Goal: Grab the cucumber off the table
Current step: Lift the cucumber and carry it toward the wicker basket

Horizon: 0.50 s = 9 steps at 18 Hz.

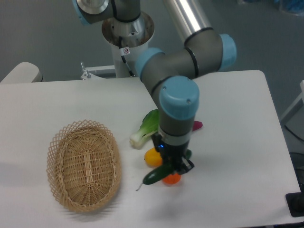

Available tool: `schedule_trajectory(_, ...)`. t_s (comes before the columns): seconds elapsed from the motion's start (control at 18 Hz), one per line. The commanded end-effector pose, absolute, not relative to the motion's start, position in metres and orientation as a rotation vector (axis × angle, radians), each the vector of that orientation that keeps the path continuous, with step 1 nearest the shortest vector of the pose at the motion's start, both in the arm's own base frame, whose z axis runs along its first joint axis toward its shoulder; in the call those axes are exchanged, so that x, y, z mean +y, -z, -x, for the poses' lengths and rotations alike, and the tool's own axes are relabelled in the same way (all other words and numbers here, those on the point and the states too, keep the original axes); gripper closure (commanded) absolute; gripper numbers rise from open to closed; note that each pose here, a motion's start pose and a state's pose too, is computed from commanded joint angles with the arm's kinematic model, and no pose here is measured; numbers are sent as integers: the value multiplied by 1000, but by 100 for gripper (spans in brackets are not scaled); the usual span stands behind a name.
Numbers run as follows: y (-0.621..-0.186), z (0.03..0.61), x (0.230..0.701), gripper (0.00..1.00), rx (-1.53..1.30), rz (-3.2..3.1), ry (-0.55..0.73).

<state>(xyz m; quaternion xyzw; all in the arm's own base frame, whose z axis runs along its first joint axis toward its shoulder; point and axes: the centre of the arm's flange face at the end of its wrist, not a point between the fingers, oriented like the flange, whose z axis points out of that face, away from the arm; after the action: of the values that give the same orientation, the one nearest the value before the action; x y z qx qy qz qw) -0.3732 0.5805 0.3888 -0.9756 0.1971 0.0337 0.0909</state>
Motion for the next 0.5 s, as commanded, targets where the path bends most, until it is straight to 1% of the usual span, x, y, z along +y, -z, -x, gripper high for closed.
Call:
schedule_trajectory(0.11, -400, 359, 577, 69, 572, 2895, -101)
schedule_trajectory(0.22, -405, 350, 576, 69, 576, 2891, -65)
schedule_trajectory(0.5, -411, 344, 573, 69, 573, 2891, -38)
